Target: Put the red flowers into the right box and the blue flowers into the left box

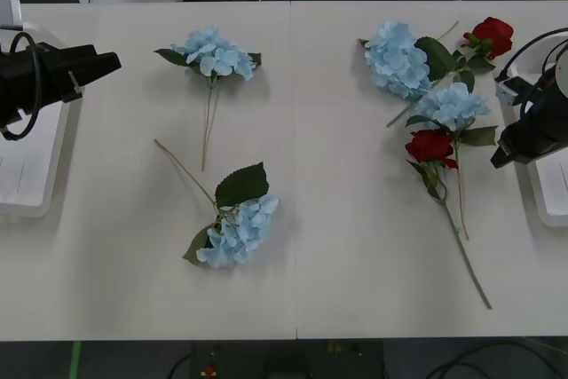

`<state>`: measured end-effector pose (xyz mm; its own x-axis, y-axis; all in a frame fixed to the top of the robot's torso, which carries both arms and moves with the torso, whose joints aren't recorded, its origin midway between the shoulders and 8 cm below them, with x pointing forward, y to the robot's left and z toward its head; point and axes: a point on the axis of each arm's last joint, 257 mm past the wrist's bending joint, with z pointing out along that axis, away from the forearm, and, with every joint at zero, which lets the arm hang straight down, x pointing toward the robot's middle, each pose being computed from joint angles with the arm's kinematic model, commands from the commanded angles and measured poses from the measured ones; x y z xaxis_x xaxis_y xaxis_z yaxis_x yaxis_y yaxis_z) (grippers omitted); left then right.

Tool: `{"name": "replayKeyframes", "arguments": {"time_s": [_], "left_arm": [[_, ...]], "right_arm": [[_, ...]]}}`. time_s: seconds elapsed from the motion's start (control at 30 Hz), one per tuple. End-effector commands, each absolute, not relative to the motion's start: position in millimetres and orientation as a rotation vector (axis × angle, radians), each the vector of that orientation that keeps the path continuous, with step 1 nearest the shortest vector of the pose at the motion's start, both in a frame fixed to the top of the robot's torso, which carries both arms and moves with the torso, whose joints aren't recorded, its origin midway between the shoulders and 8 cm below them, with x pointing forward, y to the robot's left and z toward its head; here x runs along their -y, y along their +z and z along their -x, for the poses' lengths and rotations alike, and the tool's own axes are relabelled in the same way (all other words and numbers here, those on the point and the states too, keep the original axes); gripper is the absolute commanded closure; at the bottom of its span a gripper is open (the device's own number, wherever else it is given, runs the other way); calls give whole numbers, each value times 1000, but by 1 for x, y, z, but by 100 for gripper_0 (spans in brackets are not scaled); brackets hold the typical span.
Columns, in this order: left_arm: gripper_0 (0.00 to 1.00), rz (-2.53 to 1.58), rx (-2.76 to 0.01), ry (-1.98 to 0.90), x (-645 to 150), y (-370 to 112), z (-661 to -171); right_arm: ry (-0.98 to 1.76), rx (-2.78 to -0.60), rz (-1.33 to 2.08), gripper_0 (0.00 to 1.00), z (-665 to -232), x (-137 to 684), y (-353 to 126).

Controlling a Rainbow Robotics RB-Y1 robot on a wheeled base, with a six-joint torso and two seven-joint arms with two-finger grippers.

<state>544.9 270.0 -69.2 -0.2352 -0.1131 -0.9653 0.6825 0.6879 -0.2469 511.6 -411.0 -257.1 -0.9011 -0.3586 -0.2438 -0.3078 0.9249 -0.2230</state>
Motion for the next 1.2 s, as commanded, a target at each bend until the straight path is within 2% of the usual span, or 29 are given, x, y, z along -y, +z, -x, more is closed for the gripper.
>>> {"name": "replayKeyframes", "arguments": {"time_s": [0.03, 0.43, 0.57, 0.8, 0.93, 1.0, 1.03, 1.13, 1.2], "left_arm": [[0, -505, -1599, -776, -275, -19, -533], [0, -797, -1739, -424, -315, -45, -522], [0, -703, -1784, -333, -316, -45, -529], [0, -520, -1723, 13, -331, -23, -531], [0, -504, -1683, 113, -340, -21, -529], [0, -497, -1619, 137, -338, -21, -536], [0, -485, -1563, 116, -336, -22, -541], [0, -523, -1463, 25, -329, -30, -552], [0, -636, -1391, 39, -330, -37, -559]], "right_arm": [[-206, -2769, 428, 0, -530, 390, -251], [-92, -2746, 268, 0, -546, 351, -274], [-73, -2744, 259, 0, -547, 345, -276], [-27, -2726, 229, 0, -553, 332, -283], [-5, -2719, 205, 0, -556, 328, -290], [3, -2718, 196, 8, -557, 326, -292], [6, -2716, 195, 8, -558, 325, -292], [8, -2717, 191, 32, -557, 325, -292], [14, -2718, 186, 54, -557, 324, -292]]}}
